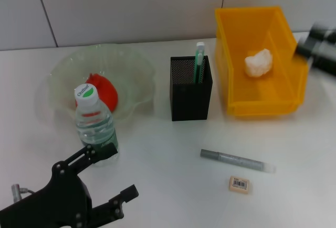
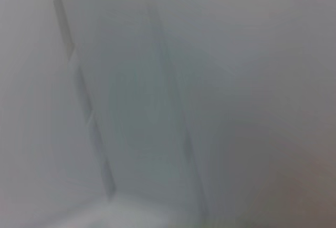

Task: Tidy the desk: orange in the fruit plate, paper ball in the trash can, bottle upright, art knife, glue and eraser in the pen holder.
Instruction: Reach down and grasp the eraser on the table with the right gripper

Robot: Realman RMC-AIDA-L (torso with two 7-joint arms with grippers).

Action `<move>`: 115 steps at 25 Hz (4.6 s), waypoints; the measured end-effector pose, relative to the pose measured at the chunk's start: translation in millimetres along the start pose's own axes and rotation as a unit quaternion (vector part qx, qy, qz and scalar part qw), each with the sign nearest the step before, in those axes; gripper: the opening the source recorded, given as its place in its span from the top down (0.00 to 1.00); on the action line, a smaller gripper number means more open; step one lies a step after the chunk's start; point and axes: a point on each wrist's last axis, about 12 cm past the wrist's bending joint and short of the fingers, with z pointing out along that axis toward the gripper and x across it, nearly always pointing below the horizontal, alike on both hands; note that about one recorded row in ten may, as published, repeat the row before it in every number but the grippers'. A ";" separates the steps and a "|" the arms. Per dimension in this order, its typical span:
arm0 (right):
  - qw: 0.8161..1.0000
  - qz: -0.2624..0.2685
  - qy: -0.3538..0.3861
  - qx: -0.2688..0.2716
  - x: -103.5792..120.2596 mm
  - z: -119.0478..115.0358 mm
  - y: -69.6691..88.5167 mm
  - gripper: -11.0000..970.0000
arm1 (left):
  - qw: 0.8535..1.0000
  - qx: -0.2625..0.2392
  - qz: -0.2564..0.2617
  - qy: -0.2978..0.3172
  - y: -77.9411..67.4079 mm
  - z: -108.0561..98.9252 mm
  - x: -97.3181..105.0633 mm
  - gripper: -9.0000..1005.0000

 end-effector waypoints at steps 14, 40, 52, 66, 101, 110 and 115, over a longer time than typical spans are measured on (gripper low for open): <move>0.899 -0.038 0.432 -0.057 -28.8 68.3 34.3 0.18 | 1.000 0.004 -0.012 0.024 -8.0 -6.6 7.6 0.19; 0.761 -0.207 0.613 -0.044 7.8 170.8 78.6 0.19 | 0.999 0.005 -0.012 0.029 -8.4 -8.0 8.3 0.19; 0.760 -0.213 0.612 -0.046 25.3 183.1 78.3 0.21 | 0.999 0.004 -0.013 0.029 -9.1 -8.4 8.5 0.19; 0.756 -0.212 0.617 -0.050 29.9 188.9 79.9 0.25 | 0.999 0.007 -0.015 0.030 -10.3 -8.7 9.2 0.19; 0.756 -0.202 0.621 -0.051 42.4 196.1 74.3 0.54 | 0.999 0.021 -0.018 0.040 -11.3 -10.2 9.5 0.19; 0.756 -0.194 0.622 -0.058 44.6 198.6 73.3 0.73 | 0.999 0.021 -0.013 0.040 -10.1 -9.3 9.1 0.19; 0.762 -0.194 0.614 -0.061 37.8 198.9 75.2 0.76 | 0.999 0.021 -0.009 0.038 -8.5 -8.9 7.6 0.19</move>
